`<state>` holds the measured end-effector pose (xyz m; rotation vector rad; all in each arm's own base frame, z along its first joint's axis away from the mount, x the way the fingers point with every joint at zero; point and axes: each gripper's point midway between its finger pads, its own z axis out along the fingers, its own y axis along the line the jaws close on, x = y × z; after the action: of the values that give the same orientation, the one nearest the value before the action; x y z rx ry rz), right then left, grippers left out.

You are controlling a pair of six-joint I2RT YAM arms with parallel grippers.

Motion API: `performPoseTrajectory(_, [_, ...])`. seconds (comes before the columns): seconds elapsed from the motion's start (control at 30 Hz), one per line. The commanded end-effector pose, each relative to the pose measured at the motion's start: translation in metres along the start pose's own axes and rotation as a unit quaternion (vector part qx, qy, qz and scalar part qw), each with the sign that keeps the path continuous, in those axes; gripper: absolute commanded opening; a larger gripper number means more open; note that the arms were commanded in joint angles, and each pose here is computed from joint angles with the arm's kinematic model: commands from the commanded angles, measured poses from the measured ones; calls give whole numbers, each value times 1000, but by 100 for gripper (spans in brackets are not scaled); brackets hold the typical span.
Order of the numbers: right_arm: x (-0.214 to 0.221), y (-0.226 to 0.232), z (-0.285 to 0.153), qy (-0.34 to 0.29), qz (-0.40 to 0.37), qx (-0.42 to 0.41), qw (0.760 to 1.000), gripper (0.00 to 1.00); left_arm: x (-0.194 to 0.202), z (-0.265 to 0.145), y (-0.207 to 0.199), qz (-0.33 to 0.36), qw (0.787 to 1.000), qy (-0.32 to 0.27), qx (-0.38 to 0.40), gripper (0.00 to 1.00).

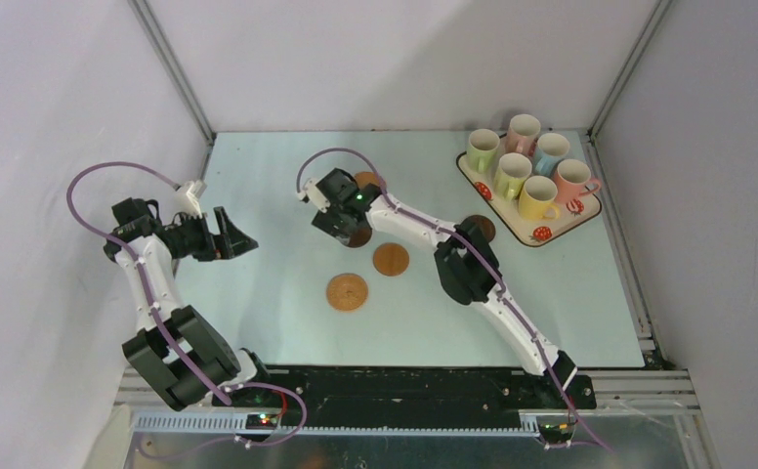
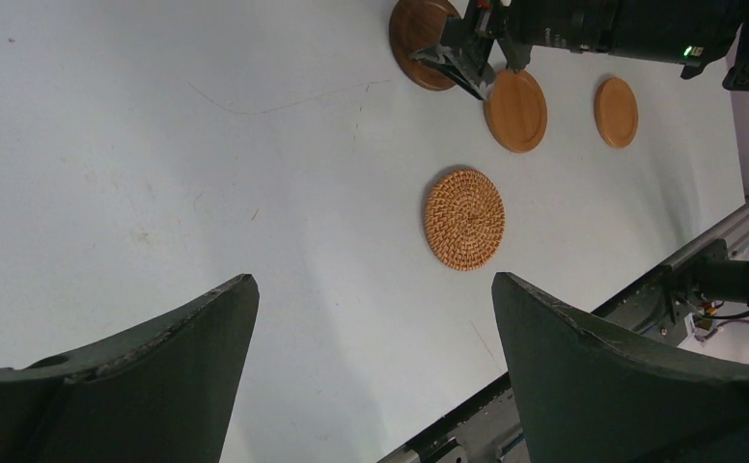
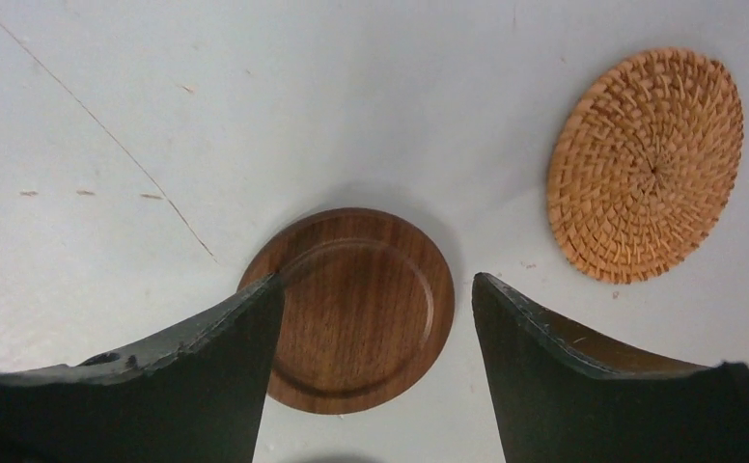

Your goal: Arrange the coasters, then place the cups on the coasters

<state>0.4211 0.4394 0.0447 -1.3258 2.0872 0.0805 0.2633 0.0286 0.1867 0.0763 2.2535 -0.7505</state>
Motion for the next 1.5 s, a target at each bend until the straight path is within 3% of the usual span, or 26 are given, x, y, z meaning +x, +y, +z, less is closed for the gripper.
performPoseTrajectory(0.0, [-13, 7, 10, -16, -15, 15, 1000, 77, -3, -3, -3, 7, 1000, -13, 2, 98])
performPoseTrajectory(0.53, [-61, -7, 29, -91, -68, 110, 987, 79, -3, -4, -1, 5, 1000, -13, -1, 98])
performPoseTrajectory(1.07, [-118, -15, 3, -178, -92, 133, 971, 83, -4, -4, 0, 2, 1000, -14, -2, 98])
performPoseTrajectory(1.3, [-125, -19, -52, -167, -84, 98, 977, 84, -3, -4, 1, 0, 1000, -14, -2, 98])
performPoseTrajectory(1.47, [-74, -22, -115, -106, -92, 47, 989, 83, -4, -4, -1, -1, 1000, -14, 5, 98])
